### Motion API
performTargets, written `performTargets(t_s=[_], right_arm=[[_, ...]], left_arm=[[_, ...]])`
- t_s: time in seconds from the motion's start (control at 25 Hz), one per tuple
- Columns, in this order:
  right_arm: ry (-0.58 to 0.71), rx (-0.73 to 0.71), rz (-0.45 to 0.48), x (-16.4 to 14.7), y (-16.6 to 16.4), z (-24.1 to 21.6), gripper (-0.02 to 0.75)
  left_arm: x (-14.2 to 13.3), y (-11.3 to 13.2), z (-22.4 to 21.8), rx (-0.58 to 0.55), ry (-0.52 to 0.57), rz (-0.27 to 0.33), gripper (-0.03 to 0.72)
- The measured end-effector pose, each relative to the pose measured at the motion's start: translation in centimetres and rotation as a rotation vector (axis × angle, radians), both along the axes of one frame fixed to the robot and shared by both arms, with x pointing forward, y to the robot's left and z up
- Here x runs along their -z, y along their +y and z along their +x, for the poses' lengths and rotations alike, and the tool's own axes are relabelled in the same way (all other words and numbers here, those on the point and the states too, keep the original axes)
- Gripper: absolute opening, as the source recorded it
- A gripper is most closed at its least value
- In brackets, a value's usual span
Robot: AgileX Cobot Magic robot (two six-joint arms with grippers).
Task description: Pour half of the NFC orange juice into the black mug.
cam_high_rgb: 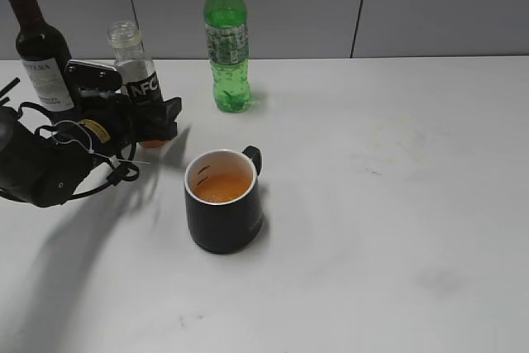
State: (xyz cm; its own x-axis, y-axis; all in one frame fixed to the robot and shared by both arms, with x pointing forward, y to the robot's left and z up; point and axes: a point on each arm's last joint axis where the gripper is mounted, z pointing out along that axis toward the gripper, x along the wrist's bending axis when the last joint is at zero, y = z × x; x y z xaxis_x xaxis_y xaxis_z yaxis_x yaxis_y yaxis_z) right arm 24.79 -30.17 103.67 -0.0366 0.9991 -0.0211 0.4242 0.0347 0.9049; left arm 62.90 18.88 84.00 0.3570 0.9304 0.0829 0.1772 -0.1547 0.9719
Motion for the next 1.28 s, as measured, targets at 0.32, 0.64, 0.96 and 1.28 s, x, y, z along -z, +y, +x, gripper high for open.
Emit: performTargets(t_s=[0.32, 0.64, 0.96, 1.28], right_arm=[[0.000, 0.000, 0.000, 0.0, 0.0, 0.0, 0.591], [0.000, 0.001, 0.000, 0.0, 0.0, 0.0, 0.591], [0.000, 0.001, 0.000, 0.0, 0.0, 0.0, 0.591], [0.000, 0.001, 0.000, 0.0, 0.0, 0.0, 0.591]], left_arm=[[0.0, 0.0, 0.0, -0.005, 0.004, -0.001, 0.667], [0.2, 0.8, -1.8, -0.036, 0.007, -0.016, 0.667], [-1.3, 2.4, -6.5, -0.072, 0.020, -0.025, 0.667], [-7.0, 3.4, -10.3, -0.082, 0.133, 0.014, 0.661]])
